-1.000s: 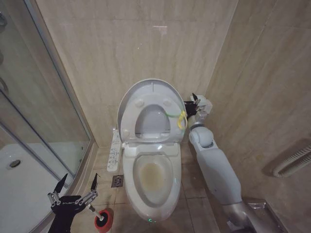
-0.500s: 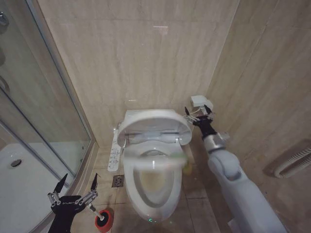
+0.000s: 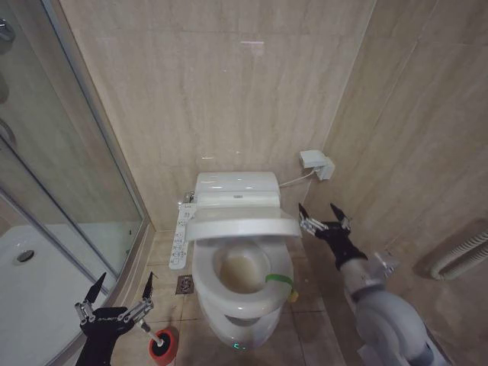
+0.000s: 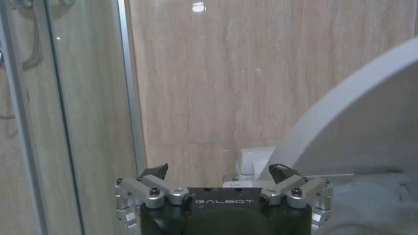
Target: Open the toilet lid, clean the toilet bowl with a toilet brush, close the toilet lid, and flush.
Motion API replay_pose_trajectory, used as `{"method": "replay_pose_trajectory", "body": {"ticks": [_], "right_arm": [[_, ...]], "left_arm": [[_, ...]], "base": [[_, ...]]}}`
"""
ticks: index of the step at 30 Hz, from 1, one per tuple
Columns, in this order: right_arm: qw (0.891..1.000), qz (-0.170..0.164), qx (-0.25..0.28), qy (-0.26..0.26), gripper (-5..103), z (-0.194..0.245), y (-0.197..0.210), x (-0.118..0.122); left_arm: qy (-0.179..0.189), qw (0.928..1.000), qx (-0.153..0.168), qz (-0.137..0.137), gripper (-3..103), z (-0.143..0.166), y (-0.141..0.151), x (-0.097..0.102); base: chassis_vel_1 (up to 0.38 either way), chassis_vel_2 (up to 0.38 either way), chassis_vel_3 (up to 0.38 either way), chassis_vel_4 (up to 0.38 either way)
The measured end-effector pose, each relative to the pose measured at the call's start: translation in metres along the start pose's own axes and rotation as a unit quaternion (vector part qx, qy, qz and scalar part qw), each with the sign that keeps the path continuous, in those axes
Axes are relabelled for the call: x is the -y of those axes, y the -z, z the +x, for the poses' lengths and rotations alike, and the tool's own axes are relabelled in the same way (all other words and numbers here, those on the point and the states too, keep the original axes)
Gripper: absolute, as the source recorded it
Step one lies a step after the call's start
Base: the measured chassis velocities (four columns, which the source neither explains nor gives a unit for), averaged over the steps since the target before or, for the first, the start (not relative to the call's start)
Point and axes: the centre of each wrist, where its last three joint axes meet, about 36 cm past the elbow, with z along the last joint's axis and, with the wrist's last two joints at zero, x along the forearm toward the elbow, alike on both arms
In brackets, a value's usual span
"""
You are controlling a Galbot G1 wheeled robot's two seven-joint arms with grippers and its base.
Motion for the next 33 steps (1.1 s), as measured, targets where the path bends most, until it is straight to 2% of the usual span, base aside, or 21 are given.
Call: {"method": "replay_pose_trajectory", "body": {"ticks": [5,7,8,10,11,12,15,18,25,33], "right_arm": [[0.999,0.006,-0.025,-0.027,100,0.032,-0.013,-0.006],[0.998,0.037,-0.027,-0.039,100,0.046,-0.02,-0.004],[0.998,0.037,-0.027,-0.039,100,0.046,-0.02,-0.004],[0.994,0.094,-0.018,-0.049,100,0.059,-0.027,0.0],[0.992,0.112,-0.022,-0.049,100,0.066,-0.032,0.001],[0.992,0.112,-0.022,-0.049,100,0.066,-0.032,0.001],[0.988,0.142,-0.039,-0.053,100,0.087,-0.041,0.002],[0.988,0.139,-0.048,-0.056,100,0.096,-0.041,0.0],[0.992,0.096,-0.043,-0.071,100,0.108,-0.019,-0.01],[0.992,0.087,-0.031,-0.083,100,0.108,-0.011,-0.004]], "left_arm": [[0.0,1.0,0.0,0.0,100,0.0,0.0,0.0],[0.0,1.0,0.0,0.0,100,0.0,0.0,0.0],[0.0,1.0,0.0,0.0,100,0.0,0.0,0.0],[0.0,1.0,0.0,0.0,100,0.0,0.0,0.0],[0.0,1.0,0.0,0.0,100,0.0,0.0,0.0],[0.0,1.0,0.0,0.0,100,0.0,0.0,0.0],[0.0,1.0,0.0,0.0,100,0.0,0.0,0.0],[0.0,1.0,0.0,0.0,100,0.0,0.0,0.0],[0.0,1.0,0.0,0.0,100,0.0,0.0,0.0],[0.0,1.0,0.0,0.0,100,0.0,0.0,0.0]], "base": [[0.0,0.0,0.0,0.0],[0.0,0.0,0.0,0.0],[0.0,0.0,0.0,0.0],[0.0,0.0,0.0,0.0],[0.0,0.0,0.0,0.0],[0.0,0.0,0.0,0.0],[0.0,0.0,0.0,0.0],[0.0,0.0,0.0,0.0],[0.0,0.0,0.0,0.0],[0.0,0.0,0.0,0.0]]}}
